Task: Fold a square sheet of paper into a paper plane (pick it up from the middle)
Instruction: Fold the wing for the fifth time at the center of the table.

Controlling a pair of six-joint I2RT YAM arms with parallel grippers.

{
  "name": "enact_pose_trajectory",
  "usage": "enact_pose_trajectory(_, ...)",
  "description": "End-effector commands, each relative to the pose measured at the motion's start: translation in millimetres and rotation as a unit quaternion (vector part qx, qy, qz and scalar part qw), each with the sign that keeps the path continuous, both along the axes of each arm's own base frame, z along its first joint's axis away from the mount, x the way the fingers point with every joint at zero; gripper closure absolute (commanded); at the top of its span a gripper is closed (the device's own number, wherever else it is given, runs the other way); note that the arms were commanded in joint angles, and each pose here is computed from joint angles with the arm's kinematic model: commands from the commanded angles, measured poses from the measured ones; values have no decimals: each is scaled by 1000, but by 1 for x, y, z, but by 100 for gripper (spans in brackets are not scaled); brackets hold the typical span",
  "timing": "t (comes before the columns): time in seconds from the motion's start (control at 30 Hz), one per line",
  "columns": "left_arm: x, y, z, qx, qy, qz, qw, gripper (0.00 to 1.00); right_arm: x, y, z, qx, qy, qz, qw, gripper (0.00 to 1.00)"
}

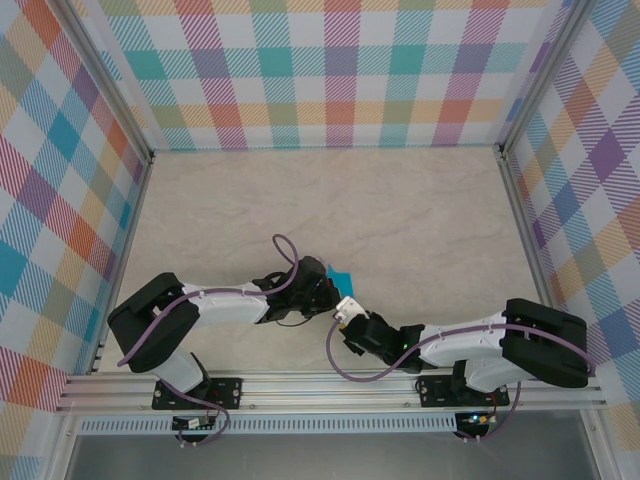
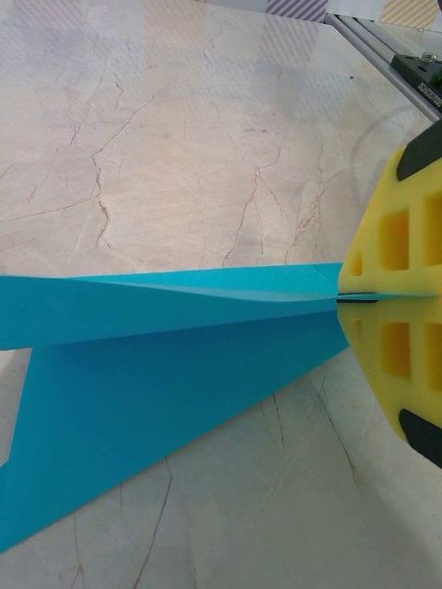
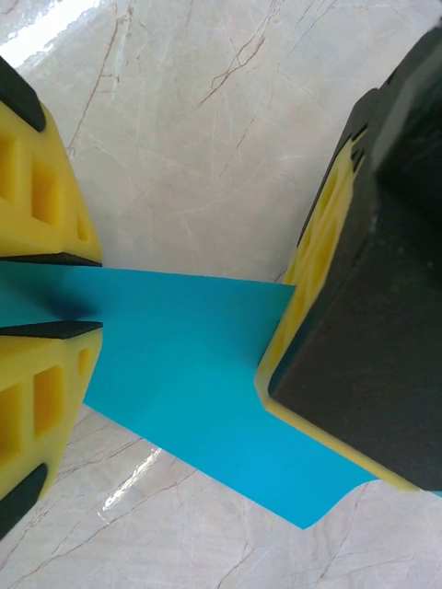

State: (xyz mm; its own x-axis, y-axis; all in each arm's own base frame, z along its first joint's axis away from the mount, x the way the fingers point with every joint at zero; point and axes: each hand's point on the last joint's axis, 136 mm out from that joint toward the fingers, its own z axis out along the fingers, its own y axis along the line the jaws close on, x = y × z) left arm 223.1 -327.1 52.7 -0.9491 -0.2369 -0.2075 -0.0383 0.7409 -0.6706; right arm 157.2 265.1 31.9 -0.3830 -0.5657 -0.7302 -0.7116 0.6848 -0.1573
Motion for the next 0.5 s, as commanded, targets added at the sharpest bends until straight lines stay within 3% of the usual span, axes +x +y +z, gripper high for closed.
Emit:
enact_pose_trajectory(0.0,3,-2,0,6,3,-3,1000,97,5,10,12,14,-18,-1,1000,79)
enact_pose_trajectory(0.2,3,-3,1,2,4,-5,1000,91,5,10,8,4,-11,-5,1000,91)
enact_pose_trajectory(0.47,4,6,9,12,-10,7,1000,74,5,5,1,3,2,-22,1000,96)
